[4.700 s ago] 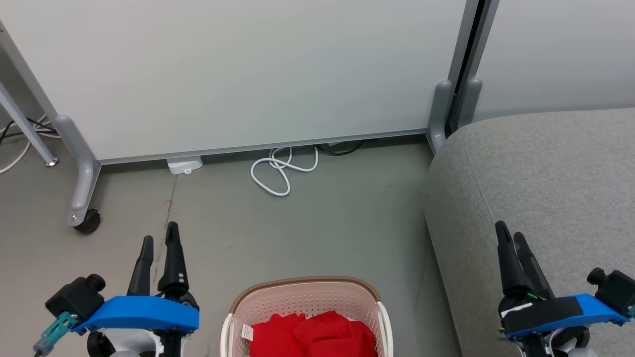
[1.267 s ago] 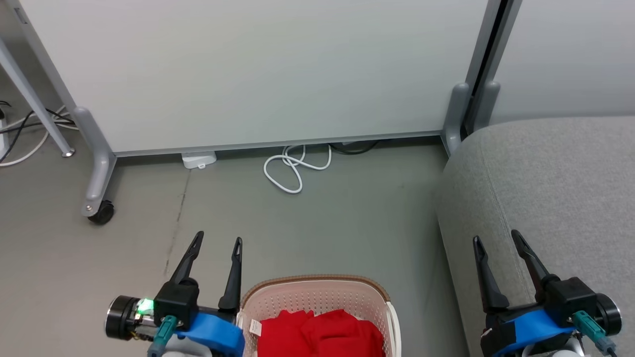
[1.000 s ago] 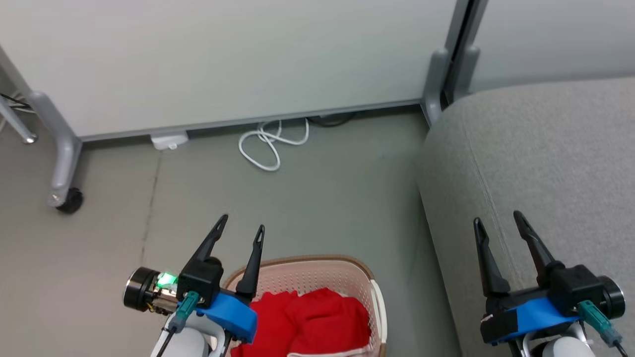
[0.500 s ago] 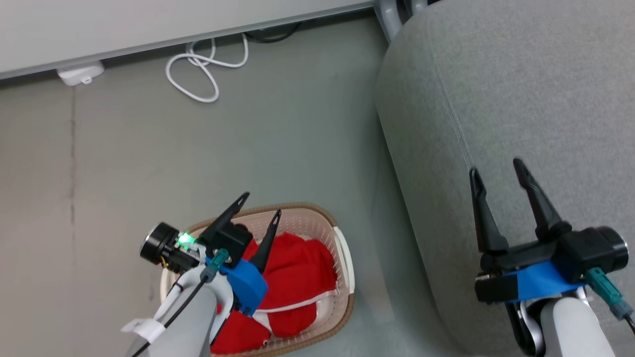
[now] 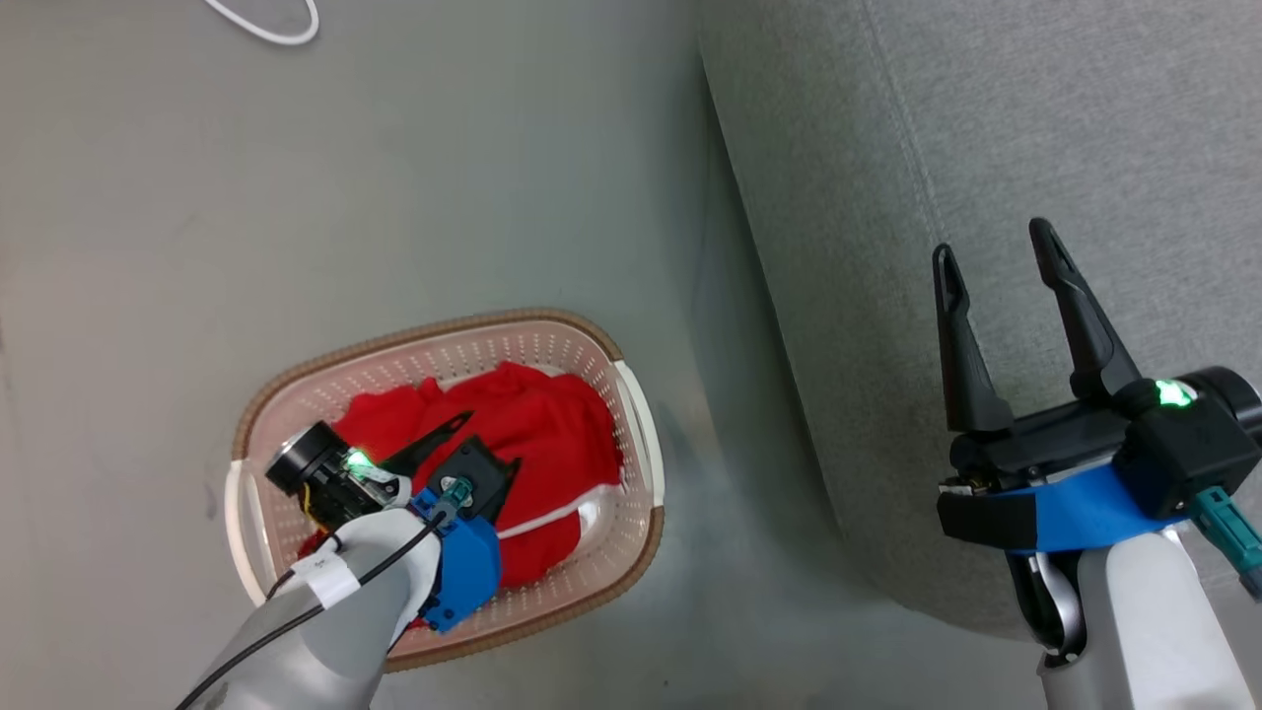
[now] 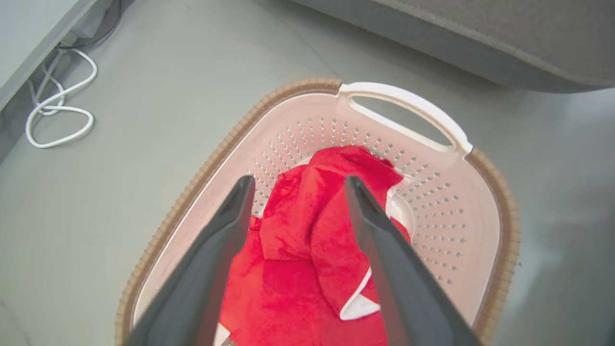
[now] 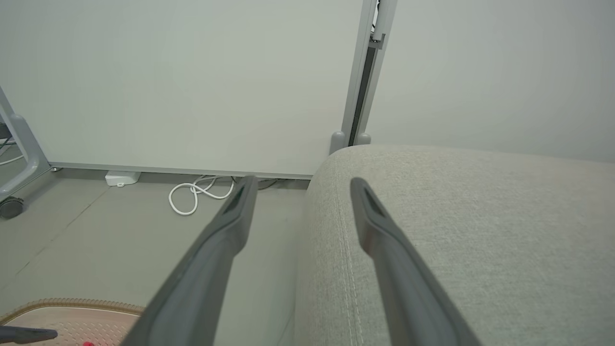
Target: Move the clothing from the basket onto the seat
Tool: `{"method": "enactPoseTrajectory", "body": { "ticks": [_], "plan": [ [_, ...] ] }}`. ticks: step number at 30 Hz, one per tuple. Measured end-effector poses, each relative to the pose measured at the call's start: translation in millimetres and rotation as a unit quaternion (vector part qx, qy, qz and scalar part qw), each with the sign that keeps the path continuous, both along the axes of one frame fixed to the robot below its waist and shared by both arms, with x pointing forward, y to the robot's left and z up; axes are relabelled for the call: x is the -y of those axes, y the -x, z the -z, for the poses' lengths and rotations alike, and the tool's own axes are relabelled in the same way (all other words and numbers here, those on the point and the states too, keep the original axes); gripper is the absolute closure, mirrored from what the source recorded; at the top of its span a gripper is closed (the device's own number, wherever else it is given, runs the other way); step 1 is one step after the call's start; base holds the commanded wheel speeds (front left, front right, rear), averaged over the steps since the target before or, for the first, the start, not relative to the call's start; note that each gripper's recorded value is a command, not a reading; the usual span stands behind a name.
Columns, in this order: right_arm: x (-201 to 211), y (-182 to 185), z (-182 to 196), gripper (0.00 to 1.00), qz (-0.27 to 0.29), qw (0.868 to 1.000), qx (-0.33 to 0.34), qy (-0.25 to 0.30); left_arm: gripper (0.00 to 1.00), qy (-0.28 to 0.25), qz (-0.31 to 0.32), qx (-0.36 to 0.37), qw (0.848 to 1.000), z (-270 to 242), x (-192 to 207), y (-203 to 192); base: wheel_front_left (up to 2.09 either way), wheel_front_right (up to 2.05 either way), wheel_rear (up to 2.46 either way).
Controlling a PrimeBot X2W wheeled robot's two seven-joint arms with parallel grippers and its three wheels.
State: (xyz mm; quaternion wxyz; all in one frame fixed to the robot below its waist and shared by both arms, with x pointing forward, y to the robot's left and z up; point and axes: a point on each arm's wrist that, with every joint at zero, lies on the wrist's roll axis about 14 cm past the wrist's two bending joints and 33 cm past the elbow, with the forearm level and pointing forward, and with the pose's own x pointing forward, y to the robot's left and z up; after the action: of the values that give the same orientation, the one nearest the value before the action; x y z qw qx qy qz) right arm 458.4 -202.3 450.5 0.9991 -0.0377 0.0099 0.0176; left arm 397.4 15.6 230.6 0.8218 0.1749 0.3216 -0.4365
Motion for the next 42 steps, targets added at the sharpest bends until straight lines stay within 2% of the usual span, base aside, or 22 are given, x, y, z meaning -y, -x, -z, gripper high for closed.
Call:
{"method": "enactPoseTrajectory", "body": {
  "ticks": [8, 16, 31, 42],
  "plan": [
    [-7, -19, 23, 0.00, -0.014, 1.000, -0.015, 0.009, 0.00, -0.061, 0.039, -0.074, 0.995, 53, -13, 23, 0.00, 0.00, 0.00],
    [-12, -33, 51, 0.00, -0.026, 0.999, -0.033, 0.017, 0.00, -0.119, 0.063, -0.154, 0.979, 98, -31, 52, 0.00, 0.00, 0.00],
    [-19, -42, 87, 0.00, -0.038, 0.997, -0.057, 0.020, 0.00, -0.151, 0.061, -0.225, 0.961, 138, -46, 67, 0.00, 0.00, 0.00],
    [-25, -44, 103, 0.00, -0.049, 0.996, -0.065, 0.025, 0.00, -0.142, 0.064, -0.241, 0.958, 151, -40, 68, 0.00, 0.00, 0.00]
  ]
}}
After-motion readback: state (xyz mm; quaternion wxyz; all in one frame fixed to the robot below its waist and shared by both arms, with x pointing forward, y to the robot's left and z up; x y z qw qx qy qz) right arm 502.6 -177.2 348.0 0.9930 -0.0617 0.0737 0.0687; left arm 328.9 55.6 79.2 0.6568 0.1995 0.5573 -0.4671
